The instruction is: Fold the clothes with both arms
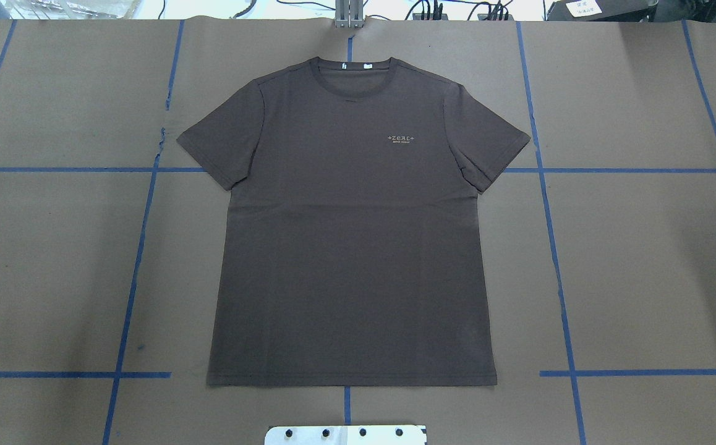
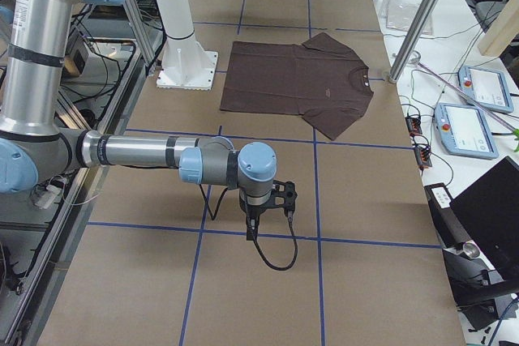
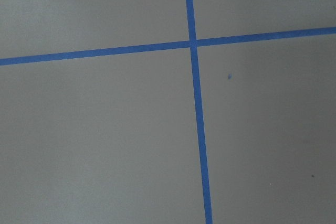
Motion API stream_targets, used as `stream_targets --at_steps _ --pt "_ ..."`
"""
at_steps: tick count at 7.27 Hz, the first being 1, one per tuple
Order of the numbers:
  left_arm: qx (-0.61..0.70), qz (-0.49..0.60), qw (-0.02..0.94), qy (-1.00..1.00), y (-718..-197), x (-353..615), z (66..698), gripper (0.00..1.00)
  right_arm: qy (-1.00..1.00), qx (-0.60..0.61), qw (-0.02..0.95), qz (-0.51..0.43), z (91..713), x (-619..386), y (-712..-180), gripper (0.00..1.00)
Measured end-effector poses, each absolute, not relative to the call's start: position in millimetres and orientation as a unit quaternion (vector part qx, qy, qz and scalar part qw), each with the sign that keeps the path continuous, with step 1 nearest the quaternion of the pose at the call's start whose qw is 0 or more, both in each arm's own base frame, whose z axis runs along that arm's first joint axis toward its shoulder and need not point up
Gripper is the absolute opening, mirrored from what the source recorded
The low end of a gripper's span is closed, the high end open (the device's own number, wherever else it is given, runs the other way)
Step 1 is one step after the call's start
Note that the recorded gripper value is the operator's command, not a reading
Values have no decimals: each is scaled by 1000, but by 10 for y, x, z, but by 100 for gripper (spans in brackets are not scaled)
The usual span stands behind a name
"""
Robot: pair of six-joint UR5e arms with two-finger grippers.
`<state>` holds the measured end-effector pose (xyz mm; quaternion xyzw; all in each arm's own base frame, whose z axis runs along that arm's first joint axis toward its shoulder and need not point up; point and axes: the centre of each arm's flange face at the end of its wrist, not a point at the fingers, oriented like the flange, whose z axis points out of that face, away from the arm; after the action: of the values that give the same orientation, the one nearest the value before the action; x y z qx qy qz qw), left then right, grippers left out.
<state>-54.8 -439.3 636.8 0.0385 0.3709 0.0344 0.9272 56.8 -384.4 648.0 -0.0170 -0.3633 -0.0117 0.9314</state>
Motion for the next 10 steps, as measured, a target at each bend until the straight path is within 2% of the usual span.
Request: stream_targets --at_steps 3,5,7,10 --pt "47 39 927 371 -4407 -547 6308 100 -364 -5 931 -16 6415 566 -3882 100" --pt "72 50 925 370 -4455 -546 6118 100 -364 71 928 -47 6168 548 -4017 100" --pt "156 82 915 364 -4571 -547 5743 100 -352 187 912 -92 5872 530 -4354 100" --pt "297 133 877 352 -4916 -537 5446 100 -371 222 895 -108 5967 478 -4960 100"
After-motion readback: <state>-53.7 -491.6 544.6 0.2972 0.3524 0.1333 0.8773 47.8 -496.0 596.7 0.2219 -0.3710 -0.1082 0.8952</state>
